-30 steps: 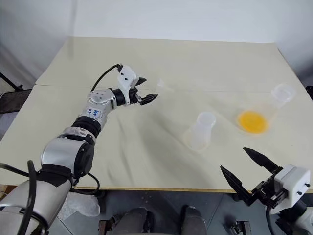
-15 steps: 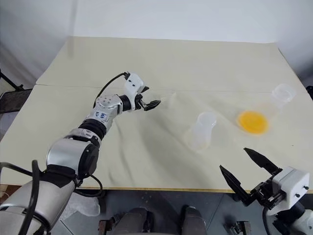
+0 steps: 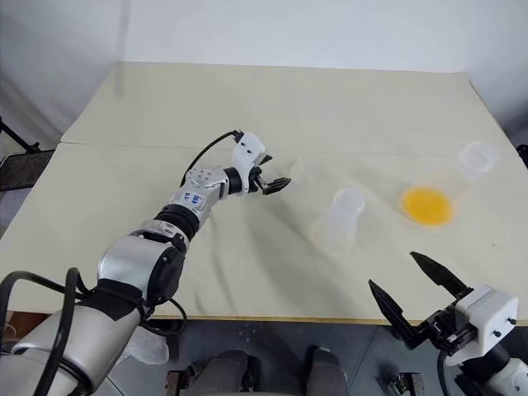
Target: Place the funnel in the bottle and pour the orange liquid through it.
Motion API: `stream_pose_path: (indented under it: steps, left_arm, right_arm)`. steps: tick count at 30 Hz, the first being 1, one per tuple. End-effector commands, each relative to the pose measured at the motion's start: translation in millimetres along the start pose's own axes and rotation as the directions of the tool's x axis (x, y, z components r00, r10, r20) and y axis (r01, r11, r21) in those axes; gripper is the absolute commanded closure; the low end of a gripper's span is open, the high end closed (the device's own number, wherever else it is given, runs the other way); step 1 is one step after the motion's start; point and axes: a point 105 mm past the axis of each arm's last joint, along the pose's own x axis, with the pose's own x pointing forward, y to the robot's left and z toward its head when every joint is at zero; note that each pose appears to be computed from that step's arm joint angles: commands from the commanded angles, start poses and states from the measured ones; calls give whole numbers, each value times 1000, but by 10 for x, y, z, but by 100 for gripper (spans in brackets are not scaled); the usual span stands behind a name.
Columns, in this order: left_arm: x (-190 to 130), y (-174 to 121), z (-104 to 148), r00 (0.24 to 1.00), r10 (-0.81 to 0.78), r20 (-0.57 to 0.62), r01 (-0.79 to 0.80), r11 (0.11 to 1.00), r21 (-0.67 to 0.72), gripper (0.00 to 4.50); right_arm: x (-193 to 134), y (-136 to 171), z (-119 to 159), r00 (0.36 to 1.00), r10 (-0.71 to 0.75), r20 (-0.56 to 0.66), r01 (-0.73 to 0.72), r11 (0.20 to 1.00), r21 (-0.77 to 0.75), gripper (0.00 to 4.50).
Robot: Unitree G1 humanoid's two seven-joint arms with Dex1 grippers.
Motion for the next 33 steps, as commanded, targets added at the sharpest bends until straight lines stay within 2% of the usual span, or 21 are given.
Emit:
stream_pose_path:
  steps: [1, 12, 21, 25, 33]
  left_arm:
    - [38, 32, 161, 999, 29, 27, -29, 999, 20, 6]
    - [162, -125, 246, 999, 4, 40, -4, 1000, 8, 6]
    - [219, -97, 173, 994, 107, -10, -108, 994, -21, 6]
    - [260, -168, 189, 996, 87, -8, -87, 996, -34, 95]
    - [285, -169, 175, 993, 118, -28, -120, 991, -65, 346]
  right_arm:
    - [-9, 48, 119, 999, -3, 35, 4, 999, -35, 0]
    - [-26, 56, 131, 999, -22, 31, 23, 999, -40, 0]
    - [-39, 48, 134, 999, -30, 29, 31, 999, -44, 0]
    - [-26, 41, 141, 999, -30, 32, 32, 998, -47, 0]
    - [-44, 29, 144, 999, -38, 31, 40, 998, -53, 0]
